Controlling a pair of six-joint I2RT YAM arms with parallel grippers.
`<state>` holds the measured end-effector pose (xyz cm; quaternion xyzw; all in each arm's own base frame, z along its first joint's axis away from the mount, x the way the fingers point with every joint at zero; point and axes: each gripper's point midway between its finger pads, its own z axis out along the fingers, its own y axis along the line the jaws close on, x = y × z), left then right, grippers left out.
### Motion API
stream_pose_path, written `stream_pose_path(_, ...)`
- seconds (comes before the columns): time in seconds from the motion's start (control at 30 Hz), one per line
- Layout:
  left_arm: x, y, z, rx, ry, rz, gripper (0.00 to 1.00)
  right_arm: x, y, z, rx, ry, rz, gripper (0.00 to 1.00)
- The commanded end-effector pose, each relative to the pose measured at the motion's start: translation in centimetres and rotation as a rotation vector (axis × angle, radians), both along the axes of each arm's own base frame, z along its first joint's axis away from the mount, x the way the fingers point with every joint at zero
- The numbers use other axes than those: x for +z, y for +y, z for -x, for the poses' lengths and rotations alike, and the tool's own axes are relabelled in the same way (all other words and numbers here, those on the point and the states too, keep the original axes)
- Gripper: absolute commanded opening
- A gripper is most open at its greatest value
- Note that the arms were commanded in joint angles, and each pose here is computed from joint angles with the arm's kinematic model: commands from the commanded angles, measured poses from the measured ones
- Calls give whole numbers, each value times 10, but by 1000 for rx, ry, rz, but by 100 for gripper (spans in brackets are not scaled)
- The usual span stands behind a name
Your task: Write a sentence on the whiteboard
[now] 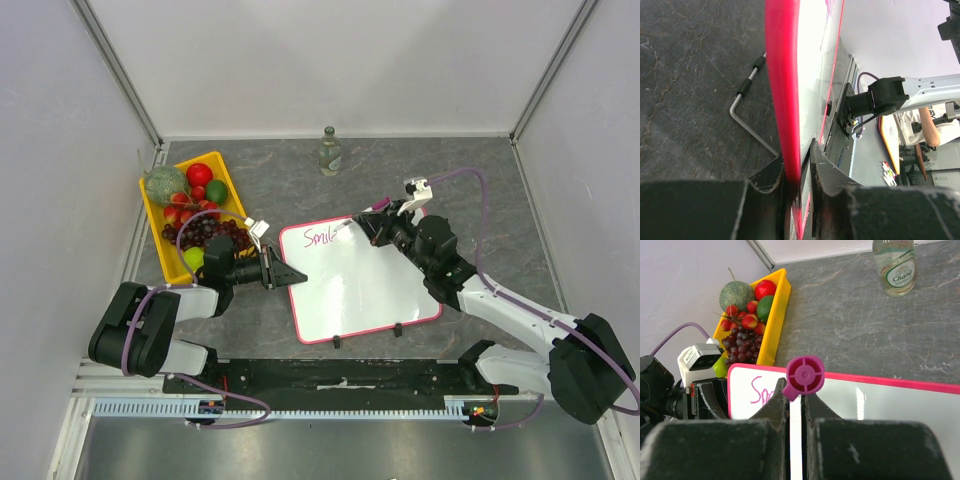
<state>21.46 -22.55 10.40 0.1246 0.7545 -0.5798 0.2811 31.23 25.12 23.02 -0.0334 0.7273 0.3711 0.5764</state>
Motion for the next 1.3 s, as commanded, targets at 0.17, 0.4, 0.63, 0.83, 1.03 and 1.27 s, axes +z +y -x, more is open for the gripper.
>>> stream_pose_path(0.17,-21,3,0,6,-26,-71,2,-9,3,4,38,15,18,0)
stream_pose_path(0.4,-22,3,0,8,-26,-72,2,-26,0,11,49,46,48,0)
stream_pose_path(0.63,-22,3,0,8,-26,-72,2,-31,-7,13,25,53,58,0)
stream_pose_path(0.83,-22,3,0,8,-24,-73,2,-24,-12,8,-10,40,58,0)
stream_pose_path(1.03,-22,3,0,8,-26,-72,2,-9,-16,5,-39,16,30,0)
stream_pose_path(1.27,-22,3,0,10,-26,-73,2,10,-12,7,-17,-12,-10,0)
